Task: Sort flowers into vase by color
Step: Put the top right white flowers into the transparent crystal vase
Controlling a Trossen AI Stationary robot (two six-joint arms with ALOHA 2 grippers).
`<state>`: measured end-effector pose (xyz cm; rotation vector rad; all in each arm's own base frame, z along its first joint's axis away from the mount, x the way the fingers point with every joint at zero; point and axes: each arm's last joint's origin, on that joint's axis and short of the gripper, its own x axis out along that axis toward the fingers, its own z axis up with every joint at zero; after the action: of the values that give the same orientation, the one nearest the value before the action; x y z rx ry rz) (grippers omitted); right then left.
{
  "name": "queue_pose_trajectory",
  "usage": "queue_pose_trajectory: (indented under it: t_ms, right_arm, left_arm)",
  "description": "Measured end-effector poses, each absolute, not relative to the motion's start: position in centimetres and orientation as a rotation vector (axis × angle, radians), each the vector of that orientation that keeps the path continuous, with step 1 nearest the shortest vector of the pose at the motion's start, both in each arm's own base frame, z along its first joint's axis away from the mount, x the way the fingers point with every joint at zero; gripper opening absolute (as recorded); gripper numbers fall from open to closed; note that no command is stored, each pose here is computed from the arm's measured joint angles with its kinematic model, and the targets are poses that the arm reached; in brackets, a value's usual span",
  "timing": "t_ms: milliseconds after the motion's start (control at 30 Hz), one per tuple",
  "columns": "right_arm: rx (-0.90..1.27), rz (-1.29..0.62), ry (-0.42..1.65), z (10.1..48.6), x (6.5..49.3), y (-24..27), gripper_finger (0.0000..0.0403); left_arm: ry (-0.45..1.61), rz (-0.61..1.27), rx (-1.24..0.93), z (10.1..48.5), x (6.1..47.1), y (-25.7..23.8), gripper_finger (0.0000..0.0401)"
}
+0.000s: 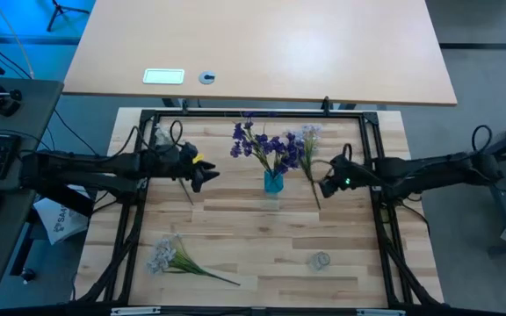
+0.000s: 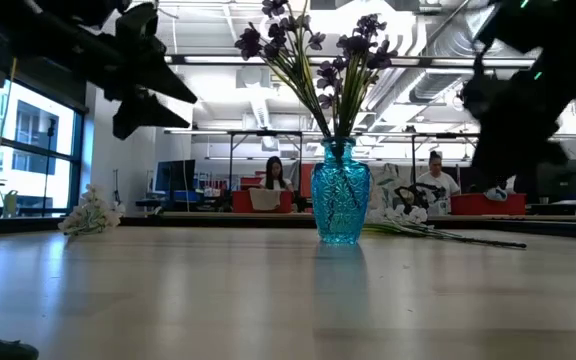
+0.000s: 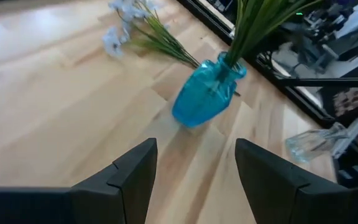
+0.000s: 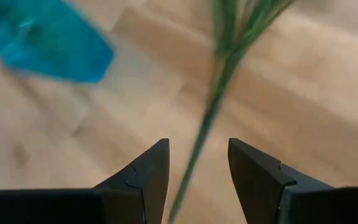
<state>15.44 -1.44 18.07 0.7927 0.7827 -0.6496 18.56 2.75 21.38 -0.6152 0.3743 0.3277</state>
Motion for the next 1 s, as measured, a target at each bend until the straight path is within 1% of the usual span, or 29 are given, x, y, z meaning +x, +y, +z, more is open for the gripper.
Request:
queue_pose_trajectory:
  t_ms: [100,300,533,1000]
  right_arm:
    - [0.775,-0.713,0.786,16.9,16.2,-2.9,0.0158]
    - [0.723,-0.795,0.888,14.6,17.3,-5.0,0.0158]
    - [0.755,-0.697,0.837,13.8,19.1,-5.6,0.0158]
    - [0.772,-0.679,0.755,14.2,19.8,-5.7,0.0158]
  left_arm:
    - [0.383,0.332,-0.655,20.7,18.4,2.5,0.0206]
    - [0.356,0.307,-0.676,20.7,18.5,2.2,0.0206]
    - [0.341,0.297,-0.675,20.9,18.6,2.1,0.0205]
    - [0.344,0.294,-0.656,20.9,18.6,2.1,0.0204]
